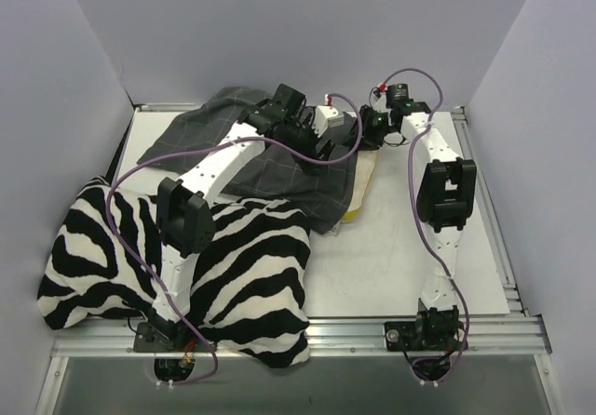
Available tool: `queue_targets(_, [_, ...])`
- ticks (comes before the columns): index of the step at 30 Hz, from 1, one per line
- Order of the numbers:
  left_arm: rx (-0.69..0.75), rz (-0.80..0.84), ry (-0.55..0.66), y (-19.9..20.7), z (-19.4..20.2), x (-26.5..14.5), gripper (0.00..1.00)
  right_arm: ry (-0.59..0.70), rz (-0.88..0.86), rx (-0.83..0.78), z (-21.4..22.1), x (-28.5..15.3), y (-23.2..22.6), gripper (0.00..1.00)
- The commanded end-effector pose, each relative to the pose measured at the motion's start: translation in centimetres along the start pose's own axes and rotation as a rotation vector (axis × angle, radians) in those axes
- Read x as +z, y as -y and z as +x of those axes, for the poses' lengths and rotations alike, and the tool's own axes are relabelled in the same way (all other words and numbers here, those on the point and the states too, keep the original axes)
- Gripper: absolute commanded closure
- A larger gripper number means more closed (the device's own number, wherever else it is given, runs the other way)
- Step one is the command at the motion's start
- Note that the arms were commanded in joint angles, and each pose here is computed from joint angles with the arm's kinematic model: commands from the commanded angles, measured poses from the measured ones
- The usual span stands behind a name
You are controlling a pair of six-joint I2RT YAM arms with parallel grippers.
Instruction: Put the pillow into the pillowcase
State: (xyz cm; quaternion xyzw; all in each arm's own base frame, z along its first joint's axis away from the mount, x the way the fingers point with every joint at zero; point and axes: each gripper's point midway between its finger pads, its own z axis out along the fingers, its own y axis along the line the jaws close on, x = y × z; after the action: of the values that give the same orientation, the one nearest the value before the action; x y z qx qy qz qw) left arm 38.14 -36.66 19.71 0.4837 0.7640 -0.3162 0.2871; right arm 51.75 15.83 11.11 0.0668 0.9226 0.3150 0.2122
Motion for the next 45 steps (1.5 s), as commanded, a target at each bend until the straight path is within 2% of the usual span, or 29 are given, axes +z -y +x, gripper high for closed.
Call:
queue_targets(1, [-0.007,-0.113,0.035,-1.9,-1.1,-1.5,0.12,0.101,0.084,-0.045,-3.0,-1.4,0.8,0.62])
queue_targets(3, [-0.075,-0.146,0.026,-3.1,-0.2,-1.8,0.12,0.100,0.107,-0.039,-3.0,-1.4,1.9,0.67])
queue_targets(7, [-0.305,-0.270,0.011,-7.5,2.6,-3.4,0.12,0.103,0.186,-0.047,-2.9,-3.0,5.5,0.92])
queue_targets(9, [-0.368,-0.356,0.013,-10.0,3.8,-4.5,0.12,0.029,0.277,-0.042,-0.1,-3.9,9.0,0.99])
queue_targets(10, [-0.367,-0.419,-0.004,-11.2,4.5,-5.0,0.11,-0.012,0.306,-0.050,1.4,-4.1,9.9,1.00])
queue_targets(11, [-0.364,-0.444,-0.010,-12.0,4.8,-5.3,0.11,-0.068,0.366,-0.048,3.5,-5.2,13.2,1.00])
queue_targets(13, [-0.393,-0.536,-0.036,-14.0,5.9,-6.3,0.11,-0.155,0.414,-0.027,6.5,-6.6,15.2,1.00])
queue_targets(15, [-0.422,-0.568,-0.060,-14.9,6.9,-6.8,0.11,-0.205,0.362,0.000,8.8,-8.4,15.7,1.00])
queue_targets(17, [-0.468,-0.540,-0.040,-15.2,7.3,-7.2,0.11,-0.144,0.242,0.025,7.6,-10.1,13.8,0.88])
queue_targets(18, [-0.486,-0.519,-0.027,-15.2,7.4,-7.3,0.11,-0.068,0.211,0.016,5.0,-11.1,12.9,0.79])
queue_targets(19, [-0.491,-0.478,-0.010,-14.9,7.1,-7.3,0.11,-0.027,0.179,0.005,3.3,-11.6,11.9,0.58])
queue_targets(20, [-0.523,-0.462,0.000,-14.6,7.1,-7.2,0.11,-0.008,0.159,0.008,2.0,-11.4,11.4,0.48])
queue_targets(21, [-0.515,-0.449,0.013,-14.4,6.6,-7.3,0.11,0.082,0.111,-0.035,-1.8,-12.5,8.9,0.32])
queue_targets(23, [-0.502,-0.420,0.033,-13.8,6.0,-7.4,0.09,0.104,0.074,-0.037,-4.1,-11.1,7.2,0.18])
queue_targets(25, [-0.484,-0.416,0.041,-13.5,5.6,-7.8,0.05,0.159,0.038,-0.095,-6.9,-10.4,3.9,0.16])
queue_targets(27, [-0.454,-0.438,0.034,-13.5,5.8,-8.7,0.05,0.145,0.023,-0.109,-7.2,-7.8,3.5,0.16])
queue_targets(36, [-0.440,-0.536,-0.013,-13.2,8.5,-13.0,0.03,0.085,-0.076,-0.142,-5.4,1.6,-0.1,0.19])
queue_targets(38, [-0.459,-0.559,-0.056,-13.1,10.2,-13.2,0.03,0.035,-0.038,-0.139,-3.6,3.9,1.2,0.26])
queue_targets(41, [-0.513,-0.594,-0.100,-13.4,12.4,-13.6,0.03,-0.041,0.081,-0.111,-1.1,4.7,4.9,0.63])
queue_targets(42, [-0.531,-0.593,-0.101,-13.5,12.7,-13.6,0.03,-0.073,0.109,-0.092,-0.1,4.3,7.0,0.90])
queue_targets(43, [-0.556,-0.596,-0.105,-13.9,13.4,-13.7,0.02,-0.084,0.136,-0.075,0.4,3.5,8.0,1.00])
queue_targets(44, [-0.571,-0.590,-0.106,-14.0,13.5,-13.6,0.06,-0.071,0.154,-0.065,0.3,1.5,8.1,1.00])
queue_targets(45, [-0.586,-0.576,-0.121,-14.2,14.1,-12.8,0.09,-0.111,0.159,-0.007,2.1,0.5,9.9,1.00])
